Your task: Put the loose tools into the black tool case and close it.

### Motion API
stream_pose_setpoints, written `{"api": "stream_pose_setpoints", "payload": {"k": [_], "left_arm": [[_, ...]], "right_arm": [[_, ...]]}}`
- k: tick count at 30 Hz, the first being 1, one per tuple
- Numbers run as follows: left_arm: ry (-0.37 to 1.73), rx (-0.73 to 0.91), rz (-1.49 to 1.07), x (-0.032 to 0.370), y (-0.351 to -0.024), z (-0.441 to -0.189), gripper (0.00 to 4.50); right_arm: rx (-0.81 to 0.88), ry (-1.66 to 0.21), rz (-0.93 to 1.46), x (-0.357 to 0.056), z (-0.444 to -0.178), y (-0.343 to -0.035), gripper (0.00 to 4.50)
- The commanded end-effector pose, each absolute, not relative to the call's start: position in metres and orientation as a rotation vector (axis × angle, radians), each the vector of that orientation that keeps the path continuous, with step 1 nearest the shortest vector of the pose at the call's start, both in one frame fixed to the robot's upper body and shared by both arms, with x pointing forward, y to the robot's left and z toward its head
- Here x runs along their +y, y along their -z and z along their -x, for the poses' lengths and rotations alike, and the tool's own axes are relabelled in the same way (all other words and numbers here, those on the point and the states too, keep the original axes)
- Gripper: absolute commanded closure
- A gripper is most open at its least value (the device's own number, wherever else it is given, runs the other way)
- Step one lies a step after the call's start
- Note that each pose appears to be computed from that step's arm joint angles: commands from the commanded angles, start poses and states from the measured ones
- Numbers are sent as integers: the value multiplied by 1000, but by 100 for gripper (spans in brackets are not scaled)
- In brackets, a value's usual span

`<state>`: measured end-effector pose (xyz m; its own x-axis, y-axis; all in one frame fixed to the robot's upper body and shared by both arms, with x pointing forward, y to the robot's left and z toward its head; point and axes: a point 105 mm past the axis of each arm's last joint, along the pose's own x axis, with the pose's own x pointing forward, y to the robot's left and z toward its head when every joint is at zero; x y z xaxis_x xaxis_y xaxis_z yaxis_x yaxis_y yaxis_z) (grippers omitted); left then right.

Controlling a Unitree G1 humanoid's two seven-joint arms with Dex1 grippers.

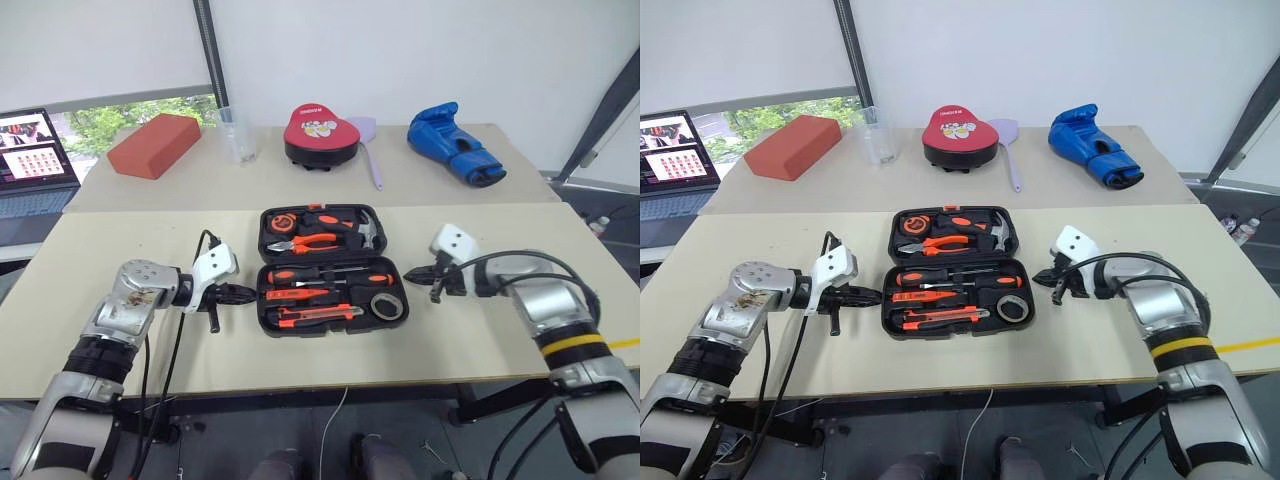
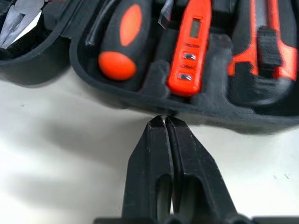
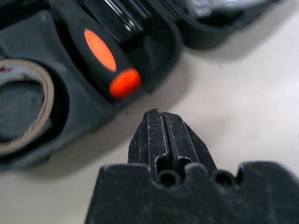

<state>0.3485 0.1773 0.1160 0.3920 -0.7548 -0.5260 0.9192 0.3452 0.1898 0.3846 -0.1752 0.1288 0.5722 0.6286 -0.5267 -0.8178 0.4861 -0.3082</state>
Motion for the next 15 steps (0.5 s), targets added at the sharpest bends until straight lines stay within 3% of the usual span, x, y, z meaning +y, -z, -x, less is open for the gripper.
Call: {"api": "stream_pose_setpoints", "payload": {"k": [1, 7, 15], "left_arm": [[1231, 300, -513, 154, -134, -342, 445], [1319, 347, -506, 154, -133, -321, 445], [1376, 414, -497, 156, -120, -291, 445]], "right_arm": [[305, -1053, 585, -148, -375, -143, 450], [287, -1217, 553, -132, -341, -150, 450], [320, -1239, 526, -133, -303, -137, 450]]}}
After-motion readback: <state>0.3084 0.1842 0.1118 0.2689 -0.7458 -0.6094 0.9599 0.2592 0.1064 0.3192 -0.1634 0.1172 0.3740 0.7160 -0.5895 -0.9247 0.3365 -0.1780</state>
